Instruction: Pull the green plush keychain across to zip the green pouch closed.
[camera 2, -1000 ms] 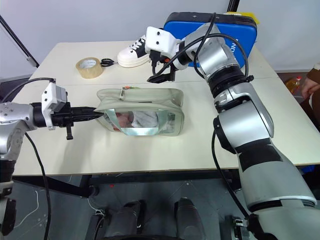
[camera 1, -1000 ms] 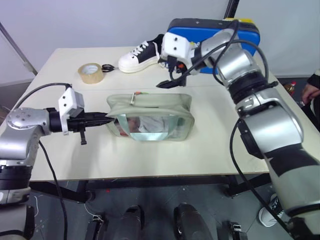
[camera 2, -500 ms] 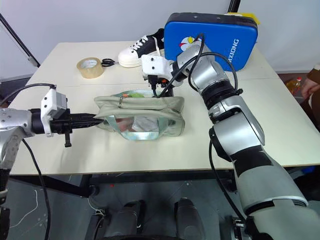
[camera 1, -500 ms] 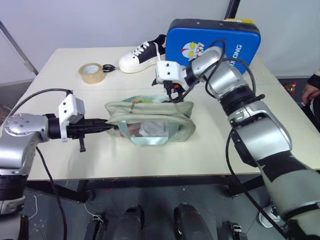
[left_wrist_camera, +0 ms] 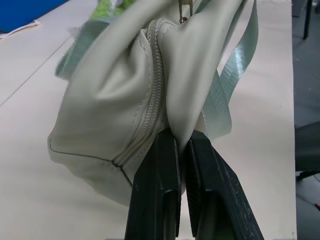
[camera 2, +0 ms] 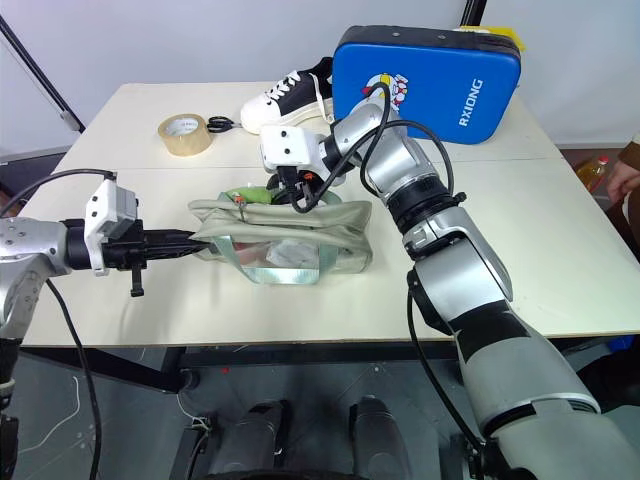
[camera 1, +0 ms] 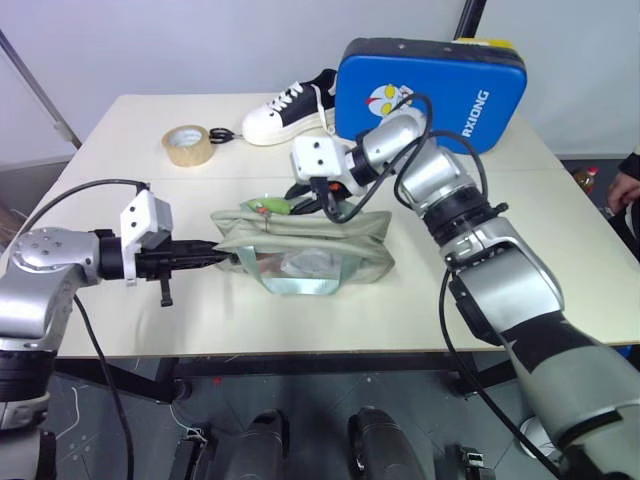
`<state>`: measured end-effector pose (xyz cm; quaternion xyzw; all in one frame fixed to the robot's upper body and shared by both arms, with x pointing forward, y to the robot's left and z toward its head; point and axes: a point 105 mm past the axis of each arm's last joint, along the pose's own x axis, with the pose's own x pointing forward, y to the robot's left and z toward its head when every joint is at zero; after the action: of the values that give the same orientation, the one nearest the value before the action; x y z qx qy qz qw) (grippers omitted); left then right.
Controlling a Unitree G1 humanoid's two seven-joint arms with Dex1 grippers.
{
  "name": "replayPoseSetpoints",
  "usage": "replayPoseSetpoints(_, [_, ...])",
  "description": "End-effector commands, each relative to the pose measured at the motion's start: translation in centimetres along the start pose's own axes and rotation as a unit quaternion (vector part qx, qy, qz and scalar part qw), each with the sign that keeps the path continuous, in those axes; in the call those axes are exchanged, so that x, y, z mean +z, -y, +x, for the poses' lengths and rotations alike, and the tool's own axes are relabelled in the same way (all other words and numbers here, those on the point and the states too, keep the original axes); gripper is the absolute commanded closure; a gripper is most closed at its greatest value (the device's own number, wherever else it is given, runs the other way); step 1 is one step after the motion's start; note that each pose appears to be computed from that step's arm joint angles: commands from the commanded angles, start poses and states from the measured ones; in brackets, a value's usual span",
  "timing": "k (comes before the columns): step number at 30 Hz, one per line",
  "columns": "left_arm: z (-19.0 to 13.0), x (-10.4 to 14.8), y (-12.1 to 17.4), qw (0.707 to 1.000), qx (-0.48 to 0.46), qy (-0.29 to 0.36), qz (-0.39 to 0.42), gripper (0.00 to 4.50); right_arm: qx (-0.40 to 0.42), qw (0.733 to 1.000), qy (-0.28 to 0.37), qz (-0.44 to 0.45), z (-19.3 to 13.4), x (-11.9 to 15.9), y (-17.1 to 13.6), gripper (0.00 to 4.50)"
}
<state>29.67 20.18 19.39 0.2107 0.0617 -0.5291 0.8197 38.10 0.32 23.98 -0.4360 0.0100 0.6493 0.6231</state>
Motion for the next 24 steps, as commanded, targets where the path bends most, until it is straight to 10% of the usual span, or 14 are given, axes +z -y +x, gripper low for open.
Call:
replayPoseSetpoints(1, [0.0,-0.5,-0.1,1.000,-0.002,-0.017,0.001,4.50,-0.007,0.999,0.027,-0.020,-0.6,1.5,0.3,4.46])
replayPoseSetpoints(24, [0.8,0.0,-1.9,0.999,0.010,-0.011,-0.038,4.50,-0.105,0.987,0.121,0.029,-6.5,5.4,3.9,4.46])
